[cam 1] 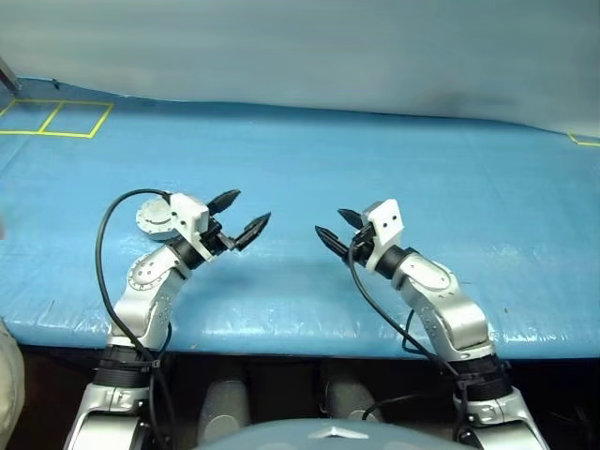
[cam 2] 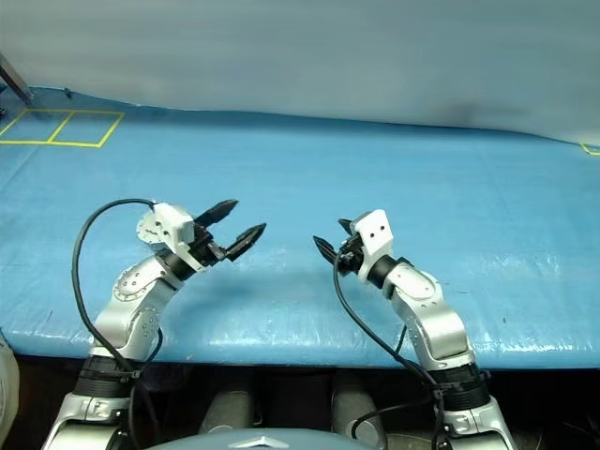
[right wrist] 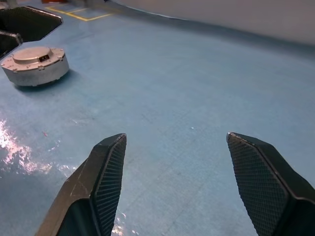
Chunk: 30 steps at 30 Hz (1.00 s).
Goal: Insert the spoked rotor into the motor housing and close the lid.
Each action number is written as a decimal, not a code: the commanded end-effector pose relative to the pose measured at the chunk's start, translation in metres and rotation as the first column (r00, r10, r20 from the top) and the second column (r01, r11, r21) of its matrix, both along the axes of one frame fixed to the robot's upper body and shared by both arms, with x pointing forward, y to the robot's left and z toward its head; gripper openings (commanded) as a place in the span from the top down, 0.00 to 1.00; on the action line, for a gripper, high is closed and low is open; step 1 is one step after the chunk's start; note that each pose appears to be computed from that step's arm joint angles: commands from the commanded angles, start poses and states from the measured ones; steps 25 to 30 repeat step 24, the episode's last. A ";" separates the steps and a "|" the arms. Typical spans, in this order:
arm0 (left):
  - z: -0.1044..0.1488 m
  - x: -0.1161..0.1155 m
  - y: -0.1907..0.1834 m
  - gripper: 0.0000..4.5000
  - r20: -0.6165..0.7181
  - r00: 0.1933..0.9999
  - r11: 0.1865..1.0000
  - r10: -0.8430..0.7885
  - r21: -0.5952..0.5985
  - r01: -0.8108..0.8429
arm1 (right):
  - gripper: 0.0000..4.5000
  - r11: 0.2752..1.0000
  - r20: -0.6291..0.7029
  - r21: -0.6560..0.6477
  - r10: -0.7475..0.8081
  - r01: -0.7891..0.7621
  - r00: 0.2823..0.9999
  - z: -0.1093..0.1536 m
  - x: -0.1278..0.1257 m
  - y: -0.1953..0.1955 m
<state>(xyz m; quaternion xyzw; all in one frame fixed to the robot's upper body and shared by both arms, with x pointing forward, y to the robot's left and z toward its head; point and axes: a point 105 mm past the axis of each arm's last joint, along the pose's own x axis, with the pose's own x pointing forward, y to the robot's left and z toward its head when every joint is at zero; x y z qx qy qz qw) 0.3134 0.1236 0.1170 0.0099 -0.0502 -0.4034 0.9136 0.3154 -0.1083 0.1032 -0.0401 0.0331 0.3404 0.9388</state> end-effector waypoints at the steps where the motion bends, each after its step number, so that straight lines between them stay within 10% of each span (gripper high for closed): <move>1: -0.005 -0.008 -0.009 0.00 0.005 0.997 0.993 -0.080 0.086 0.079 | 0.20 0.999 0.010 -0.028 0.022 -0.022 1.000 0.003 -0.002 -0.009; 5: -0.017 -0.017 -0.016 0.00 -0.032 0.989 0.980 -0.146 0.131 0.149 | 0.01 0.998 -0.016 -0.059 0.033 -0.034 0.999 -0.005 -0.005 -0.012; 30: -0.026 -0.021 -0.018 0.00 -0.023 0.986 0.973 -0.166 0.161 0.168 | 0.01 0.994 0.011 -0.106 -0.013 0.014 1.000 -0.010 -0.001 -0.014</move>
